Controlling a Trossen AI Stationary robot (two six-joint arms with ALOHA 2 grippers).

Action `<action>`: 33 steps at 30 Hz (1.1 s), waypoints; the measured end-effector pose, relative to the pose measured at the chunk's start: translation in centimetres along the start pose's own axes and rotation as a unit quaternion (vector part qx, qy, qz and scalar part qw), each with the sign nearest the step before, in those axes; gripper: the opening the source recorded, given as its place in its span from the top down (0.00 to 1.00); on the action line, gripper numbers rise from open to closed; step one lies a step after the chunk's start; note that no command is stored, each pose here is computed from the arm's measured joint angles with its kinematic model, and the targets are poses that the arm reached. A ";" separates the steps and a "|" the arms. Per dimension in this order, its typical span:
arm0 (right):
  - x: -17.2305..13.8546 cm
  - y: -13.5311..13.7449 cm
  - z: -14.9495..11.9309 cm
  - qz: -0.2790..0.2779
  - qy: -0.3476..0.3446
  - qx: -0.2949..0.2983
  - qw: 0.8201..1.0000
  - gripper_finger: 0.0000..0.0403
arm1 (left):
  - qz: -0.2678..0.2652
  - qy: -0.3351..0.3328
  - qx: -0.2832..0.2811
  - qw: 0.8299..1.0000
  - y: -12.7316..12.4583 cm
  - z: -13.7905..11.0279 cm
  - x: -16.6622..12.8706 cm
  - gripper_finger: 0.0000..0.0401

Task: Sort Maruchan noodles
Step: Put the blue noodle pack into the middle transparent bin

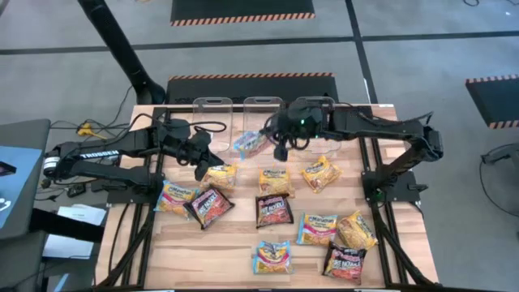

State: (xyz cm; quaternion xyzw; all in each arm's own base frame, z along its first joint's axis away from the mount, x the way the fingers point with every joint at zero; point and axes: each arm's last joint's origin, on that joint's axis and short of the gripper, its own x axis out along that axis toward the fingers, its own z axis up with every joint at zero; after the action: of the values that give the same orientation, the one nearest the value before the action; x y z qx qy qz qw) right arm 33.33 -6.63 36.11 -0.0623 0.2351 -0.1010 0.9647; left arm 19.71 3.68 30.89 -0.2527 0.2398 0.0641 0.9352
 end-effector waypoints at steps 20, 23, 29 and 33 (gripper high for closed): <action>5.4 -12.7 -5.8 -0.154 0.042 0.140 0.977 0.99 | 0.014 0.010 0.023 1.000 0.2 -0.2 0.0 1.00; 6.8 -13.1 -6.9 -0.157 0.052 0.162 0.973 0.99 | 0.017 0.017 0.031 0.999 0.2 -0.4 0.0 1.00; 9.1 -13.2 -8.6 -0.155 0.065 0.182 0.969 0.99 | 0.017 0.018 0.032 0.999 0.2 -0.4 0.0 1.00; 10.5 -13.1 -9.7 -0.154 0.080 0.193 0.966 0.99 | 0.017 0.018 0.035 0.999 0.2 -0.4 0.0 1.00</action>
State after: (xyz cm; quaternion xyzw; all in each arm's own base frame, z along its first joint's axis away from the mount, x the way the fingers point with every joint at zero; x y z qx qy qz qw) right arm 35.74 -22.46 25.16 0.0978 0.2748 -0.2960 0.9096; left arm 19.49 3.68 30.49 -0.2170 0.2628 0.0673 0.9377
